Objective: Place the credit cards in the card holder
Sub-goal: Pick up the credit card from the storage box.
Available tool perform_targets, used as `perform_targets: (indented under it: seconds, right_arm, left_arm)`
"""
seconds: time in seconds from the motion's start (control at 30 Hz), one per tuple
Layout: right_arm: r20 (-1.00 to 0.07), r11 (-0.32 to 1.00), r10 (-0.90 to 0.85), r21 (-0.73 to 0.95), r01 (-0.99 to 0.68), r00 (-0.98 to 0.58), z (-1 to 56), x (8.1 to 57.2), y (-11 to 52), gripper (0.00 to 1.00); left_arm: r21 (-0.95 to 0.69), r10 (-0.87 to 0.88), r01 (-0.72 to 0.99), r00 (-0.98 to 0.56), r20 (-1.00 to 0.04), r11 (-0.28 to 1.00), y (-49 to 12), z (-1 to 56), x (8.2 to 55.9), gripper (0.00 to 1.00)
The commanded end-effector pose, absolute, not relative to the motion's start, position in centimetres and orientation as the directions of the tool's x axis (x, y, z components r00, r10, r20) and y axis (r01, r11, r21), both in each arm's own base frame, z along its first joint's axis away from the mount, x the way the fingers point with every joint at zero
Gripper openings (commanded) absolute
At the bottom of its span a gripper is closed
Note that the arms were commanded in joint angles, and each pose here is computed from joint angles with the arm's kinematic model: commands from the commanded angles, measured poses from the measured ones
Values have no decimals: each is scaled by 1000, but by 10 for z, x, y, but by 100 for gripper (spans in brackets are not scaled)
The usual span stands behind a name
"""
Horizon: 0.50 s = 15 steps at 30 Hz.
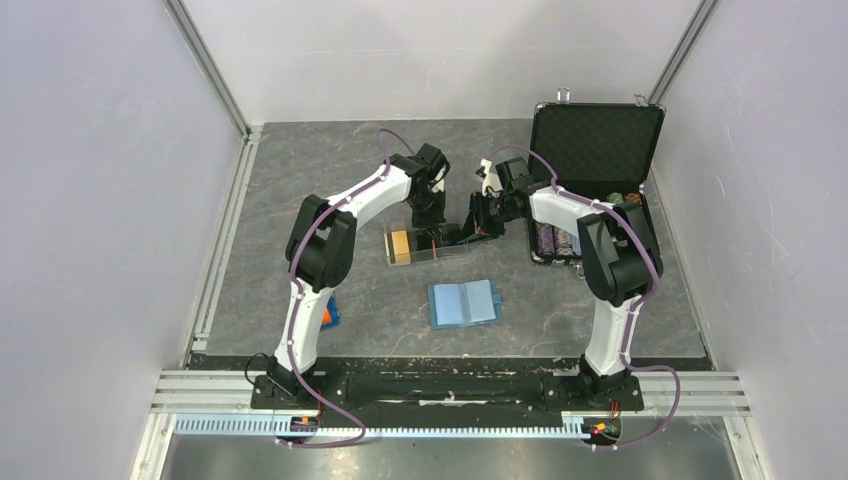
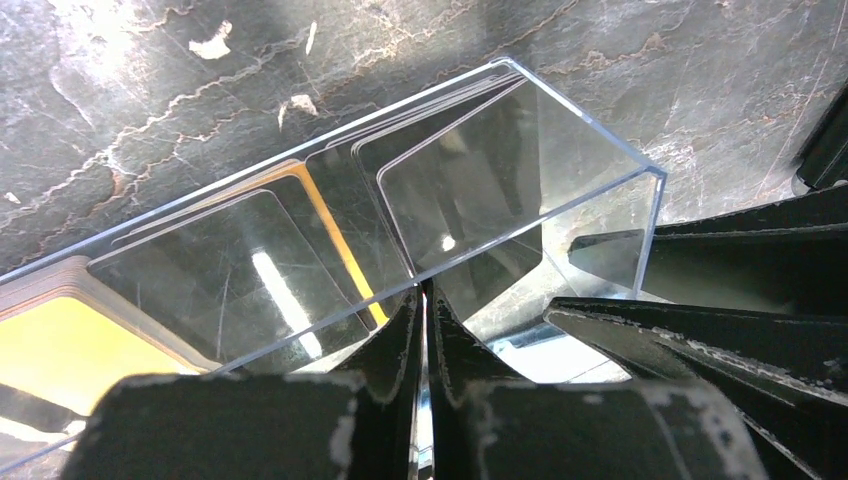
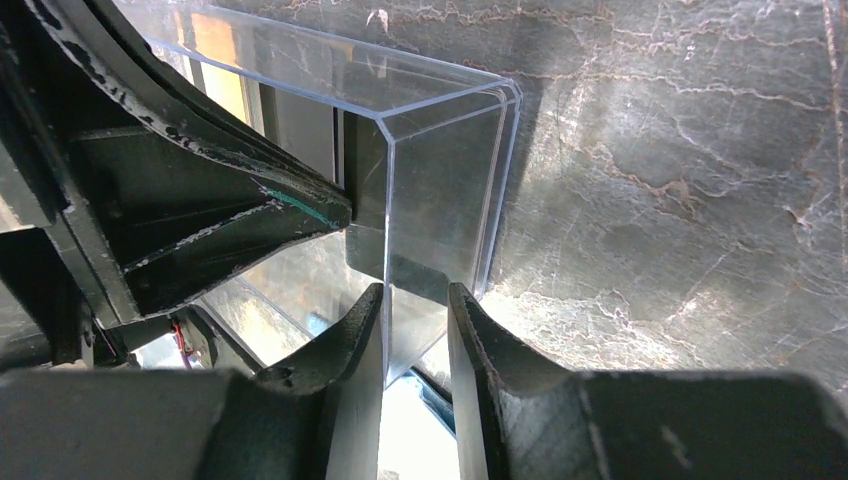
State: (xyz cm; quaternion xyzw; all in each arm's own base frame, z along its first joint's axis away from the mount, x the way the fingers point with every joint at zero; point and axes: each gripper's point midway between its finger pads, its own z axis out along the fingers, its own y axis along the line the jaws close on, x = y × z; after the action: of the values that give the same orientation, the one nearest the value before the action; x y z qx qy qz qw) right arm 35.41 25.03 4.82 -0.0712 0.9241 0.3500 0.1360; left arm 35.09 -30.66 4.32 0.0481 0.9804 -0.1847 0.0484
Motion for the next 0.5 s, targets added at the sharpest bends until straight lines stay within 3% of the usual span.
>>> perform_targets:
  seconds: [0.0,0.47]
  right_arm:
    - [-252,758,-61,618,-210,-966,45,337,247,26]
    - [-222,724,-56,662,-193,-973,56,325,261,26]
  left_arm:
    - [-361,110,173,-976,-187,916,-316,55,367,8]
    - [-450,89,166,-978,-188,877,-334,64,368,20]
